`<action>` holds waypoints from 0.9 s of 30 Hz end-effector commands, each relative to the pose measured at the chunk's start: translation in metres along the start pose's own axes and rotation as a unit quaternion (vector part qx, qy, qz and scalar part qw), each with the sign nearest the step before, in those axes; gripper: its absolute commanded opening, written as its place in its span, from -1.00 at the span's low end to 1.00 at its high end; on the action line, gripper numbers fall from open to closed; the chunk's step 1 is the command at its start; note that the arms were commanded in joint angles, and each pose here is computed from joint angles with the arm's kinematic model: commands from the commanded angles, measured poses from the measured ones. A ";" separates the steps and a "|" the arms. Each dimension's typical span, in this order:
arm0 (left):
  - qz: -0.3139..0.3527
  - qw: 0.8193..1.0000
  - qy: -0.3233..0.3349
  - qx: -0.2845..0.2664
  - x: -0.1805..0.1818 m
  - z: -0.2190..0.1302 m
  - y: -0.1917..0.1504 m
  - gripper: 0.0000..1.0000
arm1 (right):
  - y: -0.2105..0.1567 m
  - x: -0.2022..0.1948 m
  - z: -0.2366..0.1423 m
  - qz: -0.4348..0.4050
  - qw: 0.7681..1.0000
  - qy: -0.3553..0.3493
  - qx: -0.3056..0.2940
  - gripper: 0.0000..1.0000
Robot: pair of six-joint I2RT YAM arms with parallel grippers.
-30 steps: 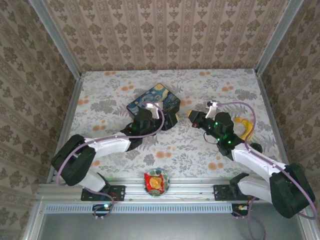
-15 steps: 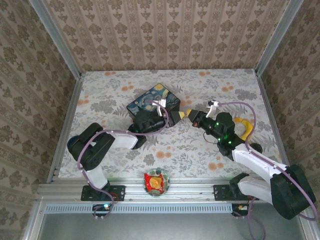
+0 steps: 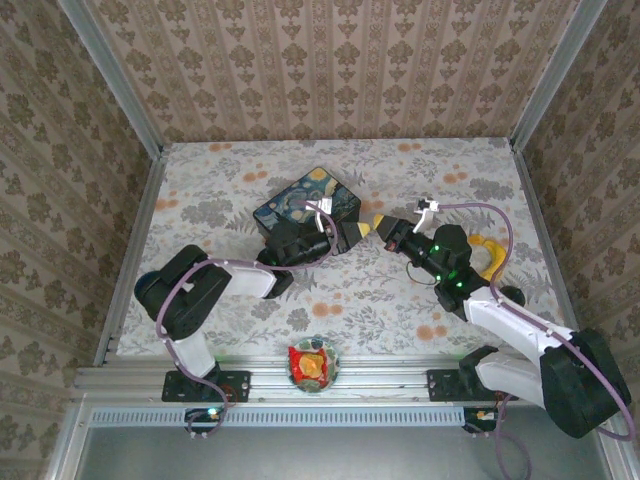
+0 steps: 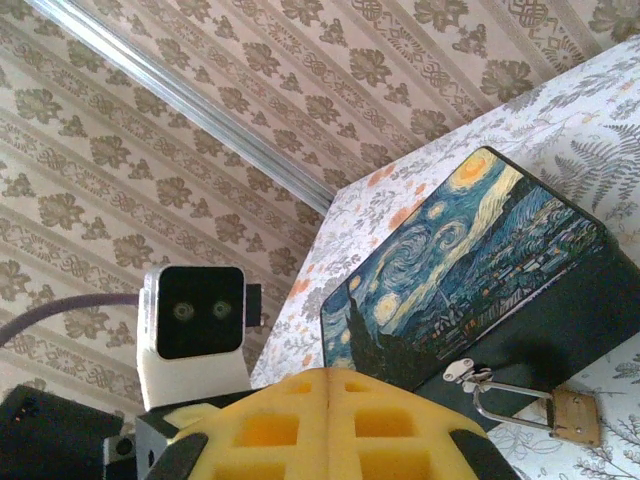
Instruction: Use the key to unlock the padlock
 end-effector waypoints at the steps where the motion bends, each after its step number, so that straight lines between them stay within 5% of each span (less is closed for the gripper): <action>1: 0.002 1.000 -0.027 -0.002 -0.006 0.006 0.005 -0.24 | 0.009 0.009 0.002 0.001 1.000 0.025 -0.018 -1.00; 27: 0.014 0.999 -0.036 -0.011 -0.015 0.003 0.011 -0.70 | -0.004 -0.009 0.008 0.015 1.000 0.005 0.000 -1.00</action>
Point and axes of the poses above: each hand's point on the last joint's axis, 136 mm out from that joint toward the fingers, its own z axis out along the fingers, its own x axis along the line the jaws close on, y = z × x, the point moved 8 cm from there along -z, back along the fingers, and after that the axes turned 4 degrees about z, right-handed, at the moved point
